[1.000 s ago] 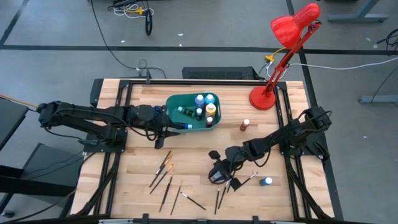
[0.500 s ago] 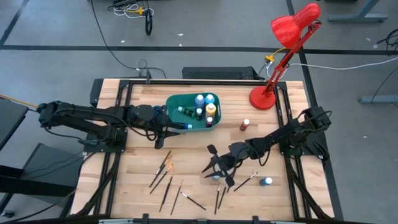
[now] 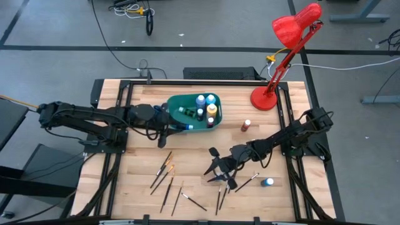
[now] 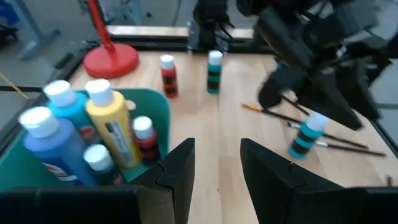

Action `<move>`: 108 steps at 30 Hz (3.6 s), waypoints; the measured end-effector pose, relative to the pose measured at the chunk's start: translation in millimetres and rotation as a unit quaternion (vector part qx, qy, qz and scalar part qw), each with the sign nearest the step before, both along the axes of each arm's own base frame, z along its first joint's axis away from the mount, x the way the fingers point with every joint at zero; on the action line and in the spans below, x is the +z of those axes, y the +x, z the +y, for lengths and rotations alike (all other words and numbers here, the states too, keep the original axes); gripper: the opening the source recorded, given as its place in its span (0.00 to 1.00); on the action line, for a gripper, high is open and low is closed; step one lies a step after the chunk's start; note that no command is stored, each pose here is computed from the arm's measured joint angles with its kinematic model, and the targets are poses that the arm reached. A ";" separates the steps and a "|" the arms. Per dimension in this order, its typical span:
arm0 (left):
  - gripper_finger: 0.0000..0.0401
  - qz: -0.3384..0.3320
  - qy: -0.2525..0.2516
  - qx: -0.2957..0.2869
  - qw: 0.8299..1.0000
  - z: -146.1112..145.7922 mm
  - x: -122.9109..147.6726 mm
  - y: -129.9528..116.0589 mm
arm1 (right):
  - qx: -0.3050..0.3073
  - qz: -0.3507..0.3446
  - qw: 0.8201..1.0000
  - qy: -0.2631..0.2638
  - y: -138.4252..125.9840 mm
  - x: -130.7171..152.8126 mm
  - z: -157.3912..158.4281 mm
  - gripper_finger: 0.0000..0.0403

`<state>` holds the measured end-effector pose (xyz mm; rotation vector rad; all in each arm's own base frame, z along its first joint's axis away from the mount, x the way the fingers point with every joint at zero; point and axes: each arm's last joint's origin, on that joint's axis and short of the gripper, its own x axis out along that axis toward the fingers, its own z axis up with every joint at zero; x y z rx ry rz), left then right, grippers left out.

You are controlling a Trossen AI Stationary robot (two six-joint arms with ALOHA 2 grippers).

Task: Pick & Place Paint Supplies
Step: Put the small light blue paint bottle into the green bin

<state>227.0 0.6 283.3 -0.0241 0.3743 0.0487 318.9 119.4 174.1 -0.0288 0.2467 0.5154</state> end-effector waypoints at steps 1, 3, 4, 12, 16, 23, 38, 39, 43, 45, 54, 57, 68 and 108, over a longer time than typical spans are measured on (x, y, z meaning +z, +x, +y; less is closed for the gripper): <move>0.34 -0.003 -0.001 0.003 1.000 0.2 0.6 0.2 | 0.004 0.002 1.000 -0.003 -0.8 -0.6 1.6 0.40; 0.34 -0.007 0.000 0.007 1.000 0.4 1.2 0.4 | 0.012 0.010 1.000 -0.024 -2.5 -3.9 3.8 0.44; 0.34 -0.008 0.000 0.007 1.000 0.4 1.5 0.5 | 0.016 0.016 0.999 -0.036 -3.4 -6.0 4.2 0.45; 0.34 -0.016 -0.004 0.008 1.000 0.4 2.8 1.0 | -0.004 0.043 0.997 -0.071 -5.0 -13.2 1.7 0.47; 0.34 -0.016 -0.004 0.008 1.000 0.4 2.8 1.0 | 0.006 0.070 0.995 -0.072 -7.2 -17.7 1.8 0.45; 0.34 -0.016 -0.005 0.009 1.000 0.3 2.8 1.0 | 0.022 0.074 0.994 -0.076 -9.8 -20.7 1.8 0.44; 0.34 -0.016 -0.002 0.008 1.000 0.4 2.8 1.0 | 0.000 0.056 0.997 -0.060 -18.9 -32.6 -13.9 0.33; 0.34 -0.016 -0.001 0.008 1.000 0.4 2.8 1.0 | 0.001 0.060 0.996 -0.060 -19.1 -33.0 -14.0 0.31; 0.34 -0.016 -0.001 0.007 1.000 0.3 2.9 1.1 | 0.002 0.063 0.996 -0.062 -19.3 -33.5 -14.3 0.26; 0.34 -0.016 -0.001 0.007 1.000 0.4 3.0 1.1 | 0.001 0.059 0.996 -0.061 -18.8 -32.7 -14.7 0.26; 0.34 -0.019 0.000 0.007 1.000 0.4 3.6 1.2 | -0.148 -0.104 0.980 -0.080 1.7 4.4 -22.5 0.29; 0.34 -0.018 0.007 0.007 1.000 0.5 3.6 1.2 | -0.276 -0.138 0.946 -0.103 16.1 24.8 -36.7 0.27; 0.34 -0.017 0.010 0.005 1.000 -0.9 3.3 1.2 | -0.515 -0.017 0.855 -0.061 45.9 47.6 -77.2 0.27; 0.34 0.019 0.038 -0.020 0.999 -6.7 -2.9 -1.3 | -0.596 0.079 0.796 -0.067 58.5 -20.1 -124.4 0.32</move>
